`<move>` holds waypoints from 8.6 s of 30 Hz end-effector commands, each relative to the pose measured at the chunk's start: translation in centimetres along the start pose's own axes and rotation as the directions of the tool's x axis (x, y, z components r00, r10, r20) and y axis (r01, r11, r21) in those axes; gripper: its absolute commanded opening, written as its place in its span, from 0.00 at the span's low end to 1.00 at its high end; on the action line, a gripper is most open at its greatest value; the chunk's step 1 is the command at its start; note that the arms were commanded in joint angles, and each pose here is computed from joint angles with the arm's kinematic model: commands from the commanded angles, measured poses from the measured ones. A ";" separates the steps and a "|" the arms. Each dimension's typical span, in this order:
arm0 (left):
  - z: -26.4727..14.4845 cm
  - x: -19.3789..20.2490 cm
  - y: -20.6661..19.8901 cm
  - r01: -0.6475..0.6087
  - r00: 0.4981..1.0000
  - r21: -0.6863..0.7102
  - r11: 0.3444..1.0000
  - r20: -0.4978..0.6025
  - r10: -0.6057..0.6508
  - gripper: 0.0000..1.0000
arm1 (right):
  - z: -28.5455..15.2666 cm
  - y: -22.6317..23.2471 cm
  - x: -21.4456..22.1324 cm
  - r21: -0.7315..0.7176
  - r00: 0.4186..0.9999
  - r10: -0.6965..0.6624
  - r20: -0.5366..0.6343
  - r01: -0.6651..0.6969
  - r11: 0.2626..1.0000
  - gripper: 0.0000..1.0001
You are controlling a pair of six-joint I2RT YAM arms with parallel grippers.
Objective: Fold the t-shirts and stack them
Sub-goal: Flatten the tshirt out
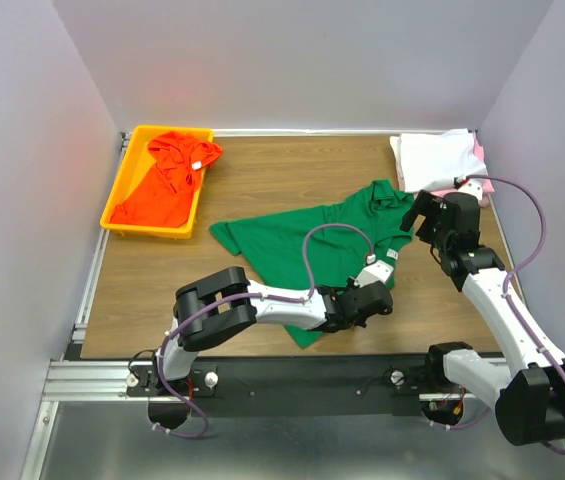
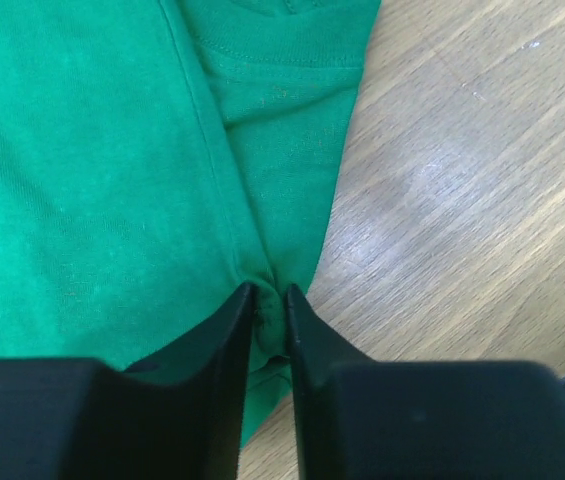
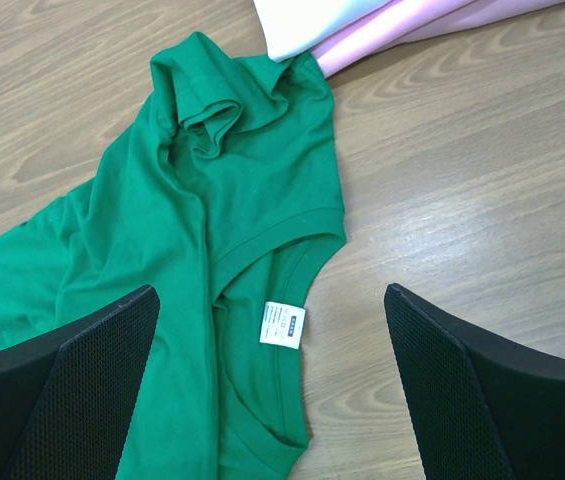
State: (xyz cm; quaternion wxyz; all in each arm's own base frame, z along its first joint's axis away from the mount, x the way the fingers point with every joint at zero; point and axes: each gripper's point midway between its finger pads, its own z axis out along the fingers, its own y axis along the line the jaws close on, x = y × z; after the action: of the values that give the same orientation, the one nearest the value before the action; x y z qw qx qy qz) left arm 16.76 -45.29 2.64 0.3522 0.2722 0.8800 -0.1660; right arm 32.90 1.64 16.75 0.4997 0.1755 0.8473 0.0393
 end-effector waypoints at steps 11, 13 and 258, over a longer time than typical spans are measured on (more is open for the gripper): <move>-4.1 -4.1 2.7 0.064 0.993 -0.071 0.995 0.104 -0.056 0.24 | 0.0 0.2 0.7 -0.026 1.000 -0.002 -0.021 0.001 1.000 1.00; -4.5 -4.2 3.3 0.072 0.992 -0.071 0.995 0.112 -0.063 0.24 | 0.1 0.3 0.8 -0.032 1.000 -0.003 -0.028 0.002 0.999 1.00; -50.6 -27.6 31.6 0.479 0.415 -0.262 0.838 0.909 0.048 0.00 | -23.9 12.5 -30.1 -0.340 0.801 0.039 0.597 0.208 0.917 0.00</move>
State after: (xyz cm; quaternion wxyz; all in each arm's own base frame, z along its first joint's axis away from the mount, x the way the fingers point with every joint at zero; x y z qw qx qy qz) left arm 27.64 -7.00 52.06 0.7689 -0.0904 0.6232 -0.1109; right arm 32.84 7.39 51.90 0.7292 0.0419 0.6692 0.1368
